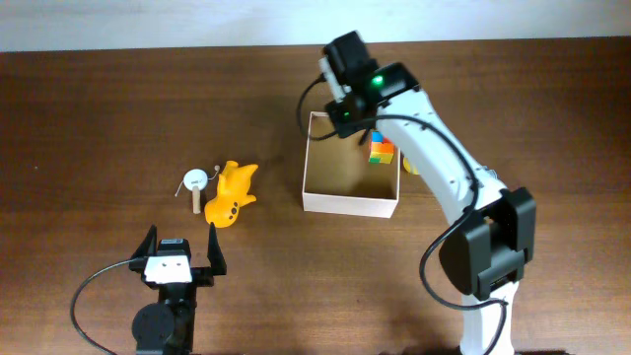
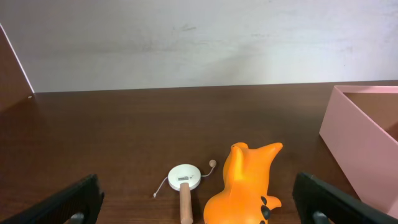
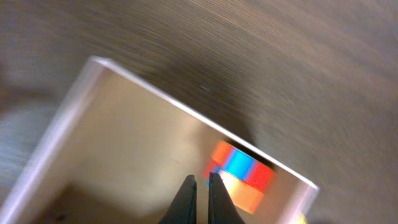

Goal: Pack container
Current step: 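Lift the right gripper out and move it over the toy truck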

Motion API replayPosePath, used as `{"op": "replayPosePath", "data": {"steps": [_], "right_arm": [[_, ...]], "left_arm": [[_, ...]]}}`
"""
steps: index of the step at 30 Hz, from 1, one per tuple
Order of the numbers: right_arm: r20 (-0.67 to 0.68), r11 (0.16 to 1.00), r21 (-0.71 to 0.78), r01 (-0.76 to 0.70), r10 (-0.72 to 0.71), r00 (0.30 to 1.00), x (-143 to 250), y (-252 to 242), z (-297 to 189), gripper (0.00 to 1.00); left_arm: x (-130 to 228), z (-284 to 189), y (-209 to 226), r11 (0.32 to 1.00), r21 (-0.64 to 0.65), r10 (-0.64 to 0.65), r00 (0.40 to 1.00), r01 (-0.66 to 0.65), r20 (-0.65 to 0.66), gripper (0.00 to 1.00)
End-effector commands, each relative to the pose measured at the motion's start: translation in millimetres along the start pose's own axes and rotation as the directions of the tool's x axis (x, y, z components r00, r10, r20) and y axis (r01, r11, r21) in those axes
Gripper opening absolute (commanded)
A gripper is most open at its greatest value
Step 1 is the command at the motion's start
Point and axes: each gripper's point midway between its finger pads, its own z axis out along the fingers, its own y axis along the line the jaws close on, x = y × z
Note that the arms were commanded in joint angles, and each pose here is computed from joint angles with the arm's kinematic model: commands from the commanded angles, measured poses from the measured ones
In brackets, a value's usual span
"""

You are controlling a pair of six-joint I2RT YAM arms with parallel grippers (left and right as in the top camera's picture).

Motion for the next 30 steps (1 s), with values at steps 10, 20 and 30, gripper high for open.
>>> {"op": "replayPosePath", "data": {"steps": [10,20,30], "right_arm": [[-0.085,0.938,0.141,-0.317,0.33,0.94,37,-106,8,0.04],[-0.154,0.933,0.156,-0.325,0.348,0.925,65,-105,40,0.04],[-0.129,0.95,0.042,-0.31,0.313,0.941,56,-88,54,0.04]], "left_arm": [[1,0,-2,1.0,0.011,0.015,1.0,-0.015,0.002,0.99],[1,0,-2,1.0,0.011,0.015,1.0,-0.015,0.002,0.99],[1,0,-2,1.0,0.011,0.016,1.0,-0.016,0.002,0.99]]}}
